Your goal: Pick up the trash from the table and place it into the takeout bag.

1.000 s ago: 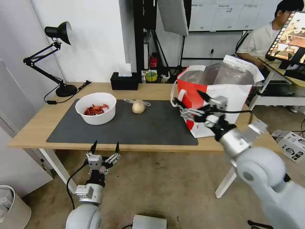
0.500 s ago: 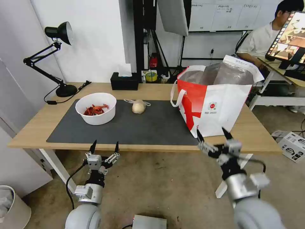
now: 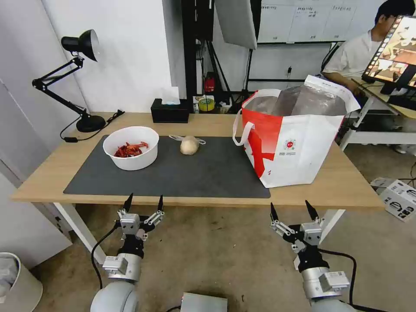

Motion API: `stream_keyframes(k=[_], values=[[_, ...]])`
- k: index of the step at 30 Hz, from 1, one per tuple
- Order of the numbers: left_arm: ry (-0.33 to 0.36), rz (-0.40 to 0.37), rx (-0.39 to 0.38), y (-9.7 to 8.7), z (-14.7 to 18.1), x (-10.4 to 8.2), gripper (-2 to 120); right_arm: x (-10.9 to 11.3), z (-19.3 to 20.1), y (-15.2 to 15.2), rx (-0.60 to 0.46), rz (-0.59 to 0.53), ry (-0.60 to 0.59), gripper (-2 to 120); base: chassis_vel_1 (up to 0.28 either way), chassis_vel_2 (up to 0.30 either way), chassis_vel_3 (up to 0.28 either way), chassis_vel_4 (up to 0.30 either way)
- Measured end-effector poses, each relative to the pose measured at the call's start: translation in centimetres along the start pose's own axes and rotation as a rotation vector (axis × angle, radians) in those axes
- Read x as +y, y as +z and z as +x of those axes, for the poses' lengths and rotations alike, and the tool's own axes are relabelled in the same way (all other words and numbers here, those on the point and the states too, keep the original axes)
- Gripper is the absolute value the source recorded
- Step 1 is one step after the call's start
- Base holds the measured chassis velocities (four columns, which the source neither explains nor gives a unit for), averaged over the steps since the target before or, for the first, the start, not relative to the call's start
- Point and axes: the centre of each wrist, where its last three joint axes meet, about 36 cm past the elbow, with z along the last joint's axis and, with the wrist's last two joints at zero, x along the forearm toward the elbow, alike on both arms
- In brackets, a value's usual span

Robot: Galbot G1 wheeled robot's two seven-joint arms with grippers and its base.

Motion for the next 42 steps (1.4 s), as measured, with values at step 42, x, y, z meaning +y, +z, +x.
stream_keyframes(k=[42], values=[[-0.018,-0.006,0.017,1.8,1.5,0.3,100,1.0,-0.2,1.8,0.033,-0.009,0.012,100,0.0,0.0,0.0,0.0]])
